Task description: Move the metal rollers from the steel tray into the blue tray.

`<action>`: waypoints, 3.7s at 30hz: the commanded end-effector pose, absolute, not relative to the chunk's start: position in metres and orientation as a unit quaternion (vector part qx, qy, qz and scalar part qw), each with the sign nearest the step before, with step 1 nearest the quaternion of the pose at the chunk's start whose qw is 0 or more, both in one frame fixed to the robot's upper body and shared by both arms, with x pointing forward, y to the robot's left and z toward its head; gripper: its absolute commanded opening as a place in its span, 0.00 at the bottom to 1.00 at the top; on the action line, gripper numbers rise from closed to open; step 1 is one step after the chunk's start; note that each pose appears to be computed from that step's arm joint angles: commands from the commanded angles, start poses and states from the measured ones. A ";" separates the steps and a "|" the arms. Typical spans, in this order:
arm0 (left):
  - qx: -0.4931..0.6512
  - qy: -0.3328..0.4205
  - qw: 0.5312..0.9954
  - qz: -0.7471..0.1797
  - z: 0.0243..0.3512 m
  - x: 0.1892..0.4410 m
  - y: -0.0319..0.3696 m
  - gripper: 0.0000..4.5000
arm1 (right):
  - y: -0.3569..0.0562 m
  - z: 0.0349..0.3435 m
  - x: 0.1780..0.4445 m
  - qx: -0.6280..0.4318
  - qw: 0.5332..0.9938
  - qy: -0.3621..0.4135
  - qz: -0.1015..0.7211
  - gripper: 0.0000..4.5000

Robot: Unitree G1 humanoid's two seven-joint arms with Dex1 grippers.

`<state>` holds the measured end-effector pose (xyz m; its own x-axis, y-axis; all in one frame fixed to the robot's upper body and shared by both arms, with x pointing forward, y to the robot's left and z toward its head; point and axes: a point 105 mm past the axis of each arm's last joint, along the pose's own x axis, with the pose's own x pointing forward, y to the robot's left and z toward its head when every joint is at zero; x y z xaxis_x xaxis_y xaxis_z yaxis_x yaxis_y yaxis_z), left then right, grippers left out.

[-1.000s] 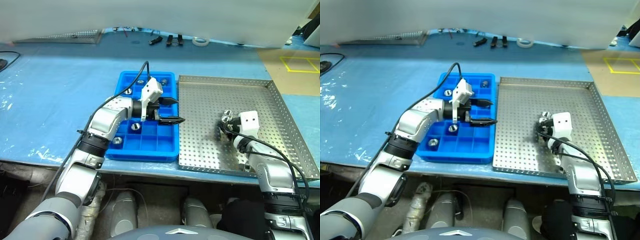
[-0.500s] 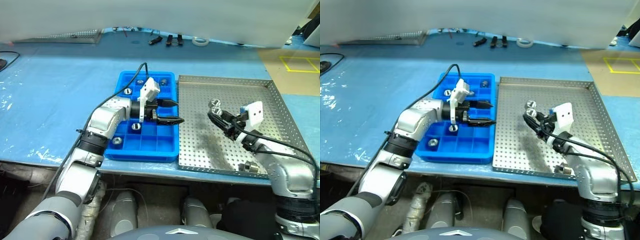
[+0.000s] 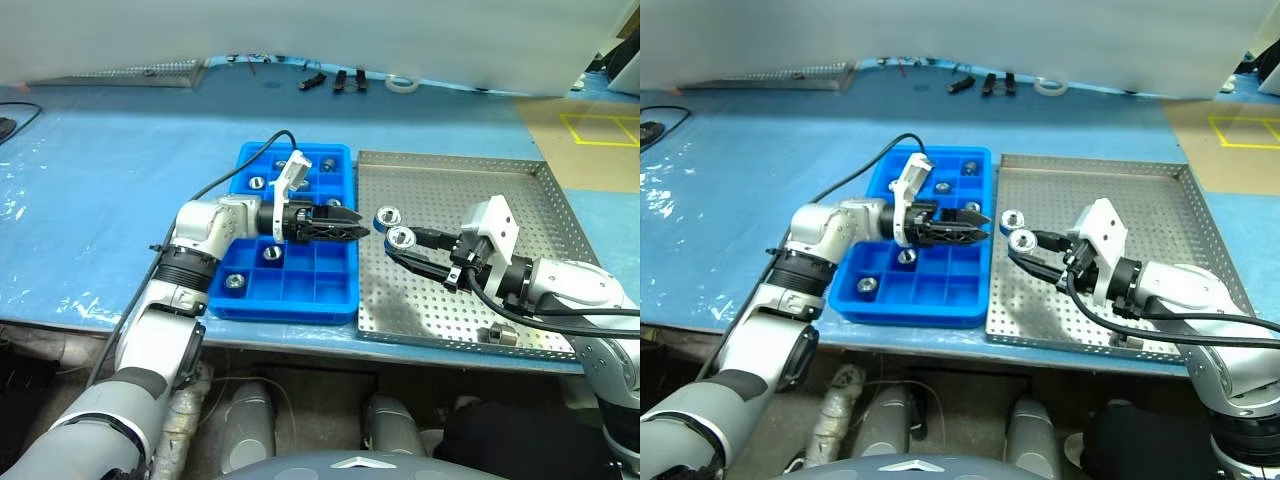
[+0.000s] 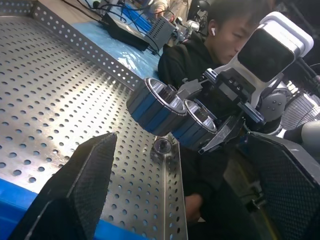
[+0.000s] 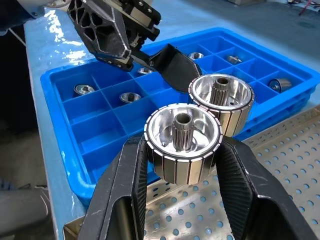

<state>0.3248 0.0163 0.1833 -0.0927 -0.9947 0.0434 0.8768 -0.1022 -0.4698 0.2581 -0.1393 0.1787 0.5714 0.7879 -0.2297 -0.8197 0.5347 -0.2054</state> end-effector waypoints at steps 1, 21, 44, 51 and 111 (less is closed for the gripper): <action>-0.191 0.145 0.631 -0.738 0.201 0.322 0.013 0.98 | -0.132 0.186 0.252 -0.179 0.859 0.028 0.479 0.36; -0.225 0.178 0.620 -0.730 0.191 0.324 -0.008 0.98 | -0.121 0.194 0.245 -0.182 0.842 -0.004 0.507 0.36; -0.229 0.158 0.638 -0.718 0.198 0.334 -0.013 0.36 | -0.116 0.196 0.247 -0.184 0.849 -0.003 0.496 0.36; -0.228 0.143 0.660 -0.701 0.203 0.344 -0.006 0.36 | -0.121 0.193 0.252 -0.142 0.868 0.003 0.475 0.36; -0.127 0.126 0.700 -0.692 0.196 0.332 0.016 0.36 | -0.263 0.090 0.305 -0.062 0.988 0.127 0.061 0.73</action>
